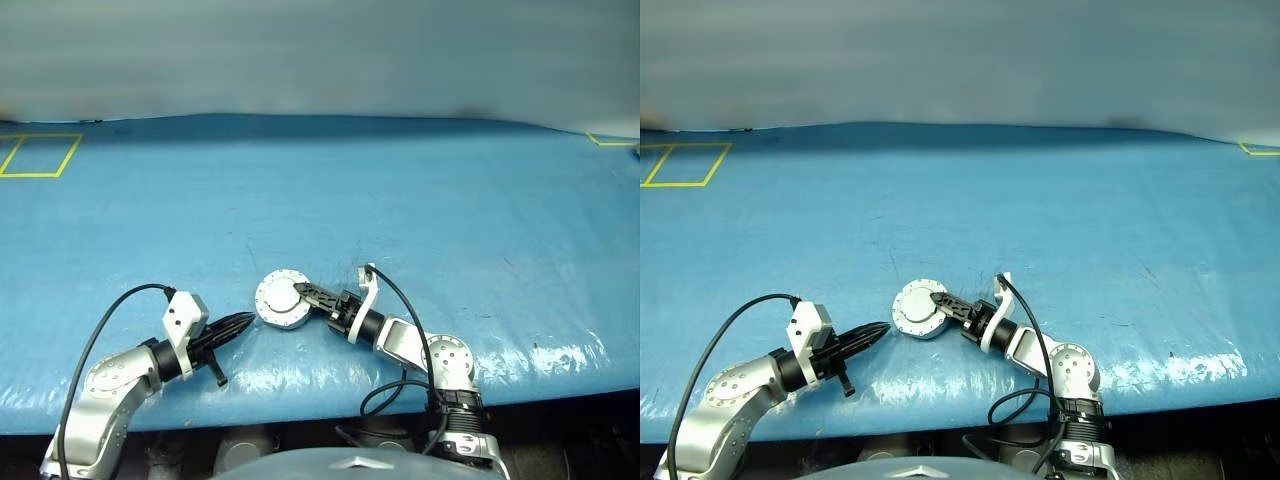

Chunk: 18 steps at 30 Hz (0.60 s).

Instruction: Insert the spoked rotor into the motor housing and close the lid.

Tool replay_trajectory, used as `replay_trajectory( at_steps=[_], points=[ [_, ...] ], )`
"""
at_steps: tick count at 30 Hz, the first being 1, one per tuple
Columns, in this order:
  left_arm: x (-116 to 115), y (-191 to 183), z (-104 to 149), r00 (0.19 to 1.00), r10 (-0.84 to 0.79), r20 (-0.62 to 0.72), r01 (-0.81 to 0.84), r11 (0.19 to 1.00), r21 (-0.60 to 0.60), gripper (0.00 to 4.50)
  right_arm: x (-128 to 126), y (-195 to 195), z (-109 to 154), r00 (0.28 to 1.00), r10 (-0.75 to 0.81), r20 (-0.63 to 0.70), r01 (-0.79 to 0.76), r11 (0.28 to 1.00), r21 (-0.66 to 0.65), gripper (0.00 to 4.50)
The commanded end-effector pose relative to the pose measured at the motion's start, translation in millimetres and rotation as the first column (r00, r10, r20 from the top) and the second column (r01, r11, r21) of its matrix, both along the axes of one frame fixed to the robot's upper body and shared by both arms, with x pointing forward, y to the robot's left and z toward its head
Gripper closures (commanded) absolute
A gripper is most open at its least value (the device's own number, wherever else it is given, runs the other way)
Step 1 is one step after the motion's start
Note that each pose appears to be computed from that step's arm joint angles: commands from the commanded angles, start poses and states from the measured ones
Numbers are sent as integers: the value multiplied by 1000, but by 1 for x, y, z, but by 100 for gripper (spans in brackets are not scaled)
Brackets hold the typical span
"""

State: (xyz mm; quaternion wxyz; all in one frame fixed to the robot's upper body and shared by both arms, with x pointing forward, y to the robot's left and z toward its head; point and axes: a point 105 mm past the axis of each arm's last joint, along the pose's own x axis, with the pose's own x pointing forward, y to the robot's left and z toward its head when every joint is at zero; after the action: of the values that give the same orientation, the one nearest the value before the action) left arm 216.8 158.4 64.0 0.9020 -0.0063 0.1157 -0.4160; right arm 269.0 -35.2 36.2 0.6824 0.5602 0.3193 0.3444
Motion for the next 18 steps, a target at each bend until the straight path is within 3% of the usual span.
replay_trajectory(
  at_steps=[1, 5, 12, 15, 18],
  points=[
    [2, 1, 24, 998, 19, 54, -14, 997, -82, 450, 0, 6, 17, 999, -1, -34, 7, 984, 177, 212],
    [0, 4, 31, 999, 52, -7, -52, 974, -221, 450, -2, 7, 37, 1000, 17, -2, -16, 956, 294, 212],
    [-8, -1, 34, 993, 36, -109, -79, 903, -423, 450, -2, 13, 62, 997, 38, 70, -61, 930, 363, 212],
    [-9, -1, 41, 991, 47, -123, -106, 838, -536, 385, 0, 14, 73, 995, 36, 98, -71, 922, 380, 212],
    [-13, -6, 46, 989, 21, -143, -105, 784, -612, 286, 1, 18, 80, 992, 54, 118, -95, 919, 383, 212]
  ],
)
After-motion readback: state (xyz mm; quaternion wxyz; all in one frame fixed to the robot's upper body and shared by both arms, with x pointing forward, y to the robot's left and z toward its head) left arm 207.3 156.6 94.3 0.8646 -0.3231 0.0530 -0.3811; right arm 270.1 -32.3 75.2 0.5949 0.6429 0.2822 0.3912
